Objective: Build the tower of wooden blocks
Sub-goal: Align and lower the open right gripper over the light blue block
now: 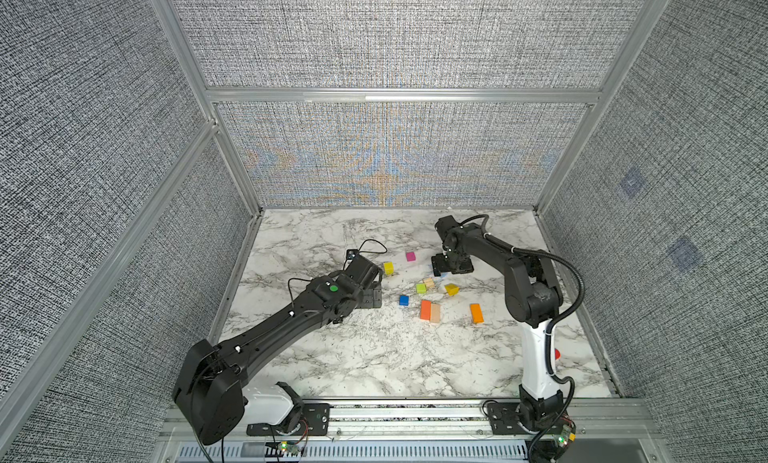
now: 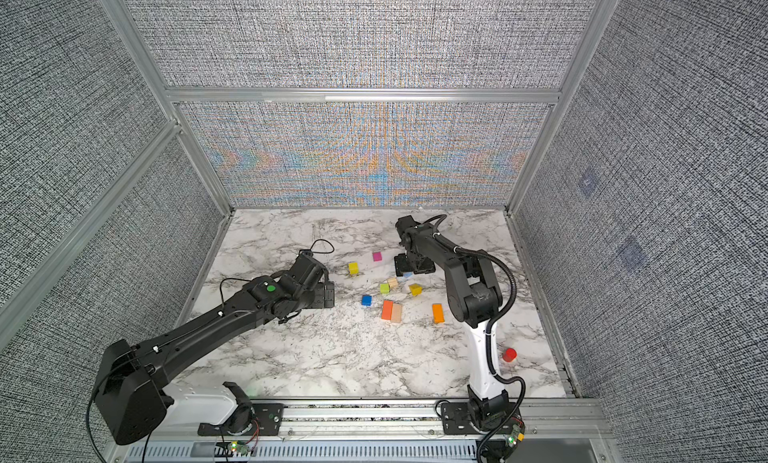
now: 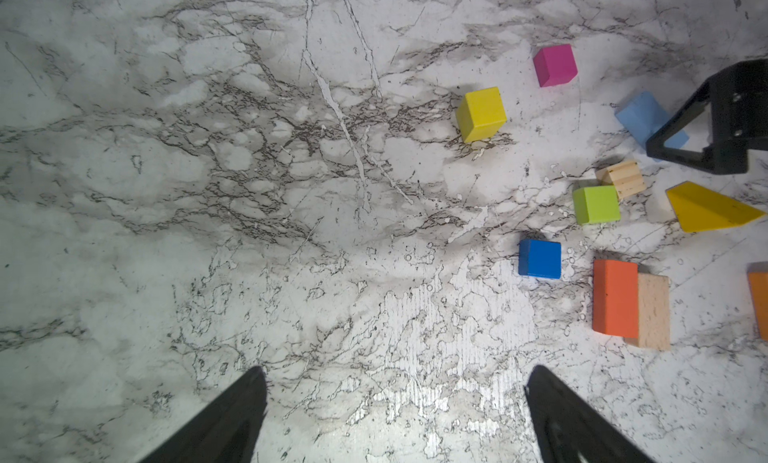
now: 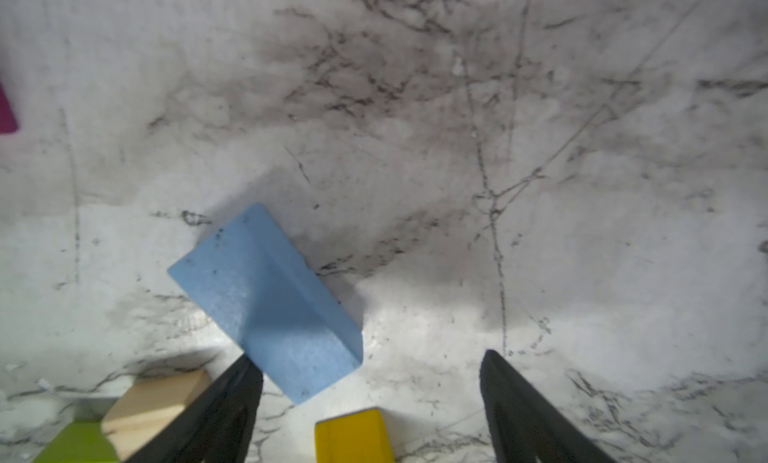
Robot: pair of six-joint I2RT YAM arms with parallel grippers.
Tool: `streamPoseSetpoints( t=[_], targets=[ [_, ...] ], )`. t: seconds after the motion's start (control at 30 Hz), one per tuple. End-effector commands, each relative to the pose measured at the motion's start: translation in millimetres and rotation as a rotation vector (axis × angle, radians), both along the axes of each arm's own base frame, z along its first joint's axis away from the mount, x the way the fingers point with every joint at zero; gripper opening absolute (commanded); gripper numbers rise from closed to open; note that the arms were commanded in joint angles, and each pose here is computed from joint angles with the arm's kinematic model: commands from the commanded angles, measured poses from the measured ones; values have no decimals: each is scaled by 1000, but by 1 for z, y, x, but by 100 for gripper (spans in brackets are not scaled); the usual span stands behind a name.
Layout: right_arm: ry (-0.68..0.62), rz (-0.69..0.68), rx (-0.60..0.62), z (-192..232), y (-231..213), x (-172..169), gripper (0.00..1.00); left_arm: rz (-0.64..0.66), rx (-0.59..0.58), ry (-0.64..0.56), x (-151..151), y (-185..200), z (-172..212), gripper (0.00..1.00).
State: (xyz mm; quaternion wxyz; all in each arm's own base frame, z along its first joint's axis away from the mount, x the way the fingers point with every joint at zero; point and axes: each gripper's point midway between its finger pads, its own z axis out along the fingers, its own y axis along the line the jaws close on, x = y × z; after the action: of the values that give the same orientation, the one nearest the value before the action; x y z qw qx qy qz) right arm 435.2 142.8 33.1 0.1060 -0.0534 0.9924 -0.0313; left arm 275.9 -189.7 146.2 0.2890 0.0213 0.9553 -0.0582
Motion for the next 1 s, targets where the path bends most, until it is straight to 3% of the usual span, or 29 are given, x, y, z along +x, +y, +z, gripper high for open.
streamPoseSetpoints(
  t=[0.0,0.5,0.97],
  targets=[
    [-2,-5,-9,2,-6,0,84,5,-3,-8,3,-1,2,98],
    [-18,-55,-42,12,-32,15,84,9,3,-1,2,0,-3,98],
    [-54,-82,95,40,-2,4,89,9,20,-22,2,6,-4,98]
  ],
)
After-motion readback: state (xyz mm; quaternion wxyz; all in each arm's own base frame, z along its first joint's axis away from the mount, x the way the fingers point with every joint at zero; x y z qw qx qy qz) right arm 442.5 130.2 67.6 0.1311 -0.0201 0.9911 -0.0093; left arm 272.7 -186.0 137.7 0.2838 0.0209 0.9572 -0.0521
